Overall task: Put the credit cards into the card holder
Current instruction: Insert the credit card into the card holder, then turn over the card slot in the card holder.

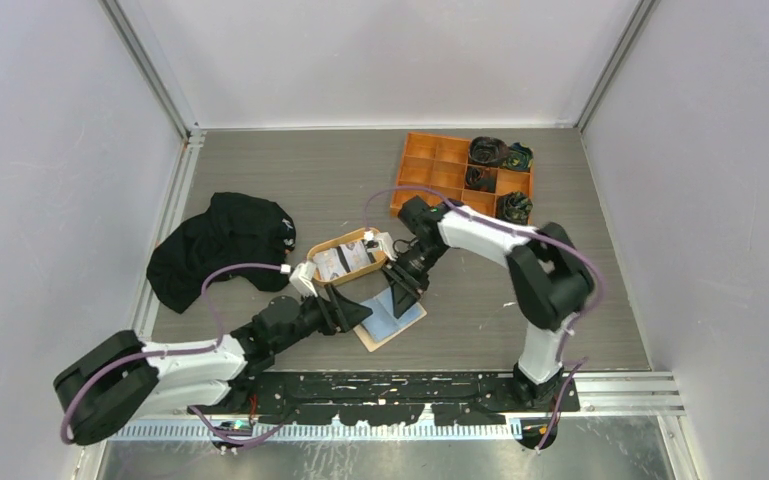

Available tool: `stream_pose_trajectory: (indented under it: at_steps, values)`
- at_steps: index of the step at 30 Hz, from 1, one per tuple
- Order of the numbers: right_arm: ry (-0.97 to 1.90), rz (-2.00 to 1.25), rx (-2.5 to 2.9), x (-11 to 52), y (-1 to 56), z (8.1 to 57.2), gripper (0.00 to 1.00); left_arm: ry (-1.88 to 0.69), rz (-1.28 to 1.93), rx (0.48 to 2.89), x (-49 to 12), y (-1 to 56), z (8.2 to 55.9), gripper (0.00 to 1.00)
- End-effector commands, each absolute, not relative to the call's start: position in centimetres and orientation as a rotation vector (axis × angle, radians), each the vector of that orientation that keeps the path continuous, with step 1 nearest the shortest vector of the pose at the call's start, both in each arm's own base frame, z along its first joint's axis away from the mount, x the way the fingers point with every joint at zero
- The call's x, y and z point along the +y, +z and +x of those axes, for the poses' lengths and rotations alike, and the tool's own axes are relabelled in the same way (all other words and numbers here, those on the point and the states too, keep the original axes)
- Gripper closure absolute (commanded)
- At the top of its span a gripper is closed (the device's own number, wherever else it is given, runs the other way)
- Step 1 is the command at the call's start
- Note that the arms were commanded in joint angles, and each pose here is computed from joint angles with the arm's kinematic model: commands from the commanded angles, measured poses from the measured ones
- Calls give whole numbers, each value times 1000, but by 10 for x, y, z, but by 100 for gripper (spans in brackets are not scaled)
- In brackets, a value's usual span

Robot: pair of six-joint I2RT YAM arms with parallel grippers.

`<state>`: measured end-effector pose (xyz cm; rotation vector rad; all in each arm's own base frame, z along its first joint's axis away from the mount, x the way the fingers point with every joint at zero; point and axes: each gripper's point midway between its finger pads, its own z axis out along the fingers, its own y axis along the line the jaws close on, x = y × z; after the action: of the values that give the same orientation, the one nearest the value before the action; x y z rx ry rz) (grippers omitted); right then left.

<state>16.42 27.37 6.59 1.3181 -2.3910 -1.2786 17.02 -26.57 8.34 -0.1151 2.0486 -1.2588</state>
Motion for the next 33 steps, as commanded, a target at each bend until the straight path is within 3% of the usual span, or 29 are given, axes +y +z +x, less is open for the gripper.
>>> stream_pose_trajectory:
  at_steps: [1, 4, 7, 20, 24, 33]
  values:
    - [-1234, 1967, -2403, 270, 97, 162, 52, -1121, -99, 2092, -251, 78, 174, 32]
    - [-1231, 2309, -2291, 271, 91, 154, 32, -1132, -92, 2073, -250, 83, 174, 31]
    - [-1162, 2450, -2214, 268, 74, 147, 26, -1152, -63, 2065, -254, 88, 173, 31]
    - [-632, 2717, -2312, 295, 42, 169, 26, -1126, -82, 2063, -245, 83, 171, 39]
    - [-571, 2739, -2300, 302, 36, 166, 26, -1054, -101, 2096, -235, 77, 171, 46]
    - [-494, 2737, -2301, 310, 28, 163, 28, -1034, -108, 2115, -229, 74, 168, 50]
